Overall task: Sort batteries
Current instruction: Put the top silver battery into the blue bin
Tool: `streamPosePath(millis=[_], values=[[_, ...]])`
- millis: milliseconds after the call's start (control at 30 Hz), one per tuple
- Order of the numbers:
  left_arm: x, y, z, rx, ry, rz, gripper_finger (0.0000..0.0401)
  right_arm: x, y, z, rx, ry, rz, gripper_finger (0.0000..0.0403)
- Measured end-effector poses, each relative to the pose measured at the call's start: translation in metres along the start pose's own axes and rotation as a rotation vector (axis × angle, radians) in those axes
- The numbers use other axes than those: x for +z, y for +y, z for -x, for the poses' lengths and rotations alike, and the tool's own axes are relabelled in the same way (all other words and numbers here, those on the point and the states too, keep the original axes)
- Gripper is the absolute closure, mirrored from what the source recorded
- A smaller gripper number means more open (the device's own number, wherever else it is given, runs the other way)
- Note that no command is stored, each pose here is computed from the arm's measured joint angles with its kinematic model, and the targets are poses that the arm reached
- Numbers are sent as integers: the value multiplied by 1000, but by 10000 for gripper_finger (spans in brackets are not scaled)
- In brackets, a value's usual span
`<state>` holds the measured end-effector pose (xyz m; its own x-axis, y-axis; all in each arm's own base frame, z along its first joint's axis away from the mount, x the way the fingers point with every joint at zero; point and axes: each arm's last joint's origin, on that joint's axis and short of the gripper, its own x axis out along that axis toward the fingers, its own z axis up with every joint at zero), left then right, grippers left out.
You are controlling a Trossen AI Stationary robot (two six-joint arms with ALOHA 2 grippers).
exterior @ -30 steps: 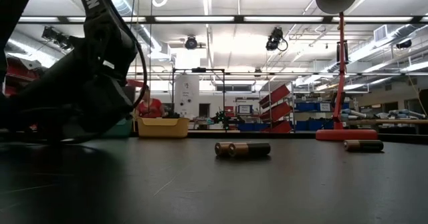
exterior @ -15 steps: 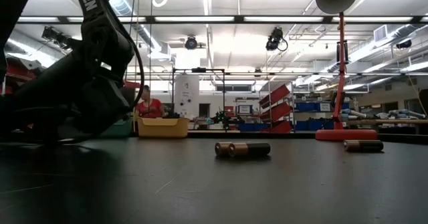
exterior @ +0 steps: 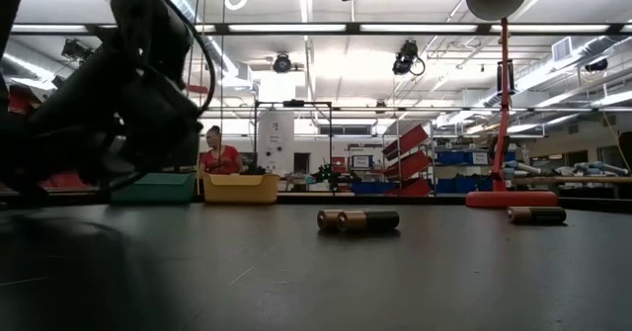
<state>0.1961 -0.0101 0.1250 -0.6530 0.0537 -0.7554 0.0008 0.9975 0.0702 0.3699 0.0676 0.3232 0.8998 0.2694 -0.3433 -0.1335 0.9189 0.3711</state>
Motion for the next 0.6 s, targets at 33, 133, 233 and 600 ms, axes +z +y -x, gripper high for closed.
streamPosePath(millis=[33, 133, 233, 600], values=[[-2, 0, 1, 0, -7, 0, 178, 0, 0, 0, 4, 1, 0, 361], [-5, 0, 1, -18, -20, -2, 178, 0, 0, 0, 6, 1, 1, 361], [-5, 0, -1, -26, -18, -3, 178, 0, 1, 0, 10, 3, 1, 361], [-6, 11, -7, -63, 4, 52, 178, 0, 1, 0, 13, 4, -6, 361]])
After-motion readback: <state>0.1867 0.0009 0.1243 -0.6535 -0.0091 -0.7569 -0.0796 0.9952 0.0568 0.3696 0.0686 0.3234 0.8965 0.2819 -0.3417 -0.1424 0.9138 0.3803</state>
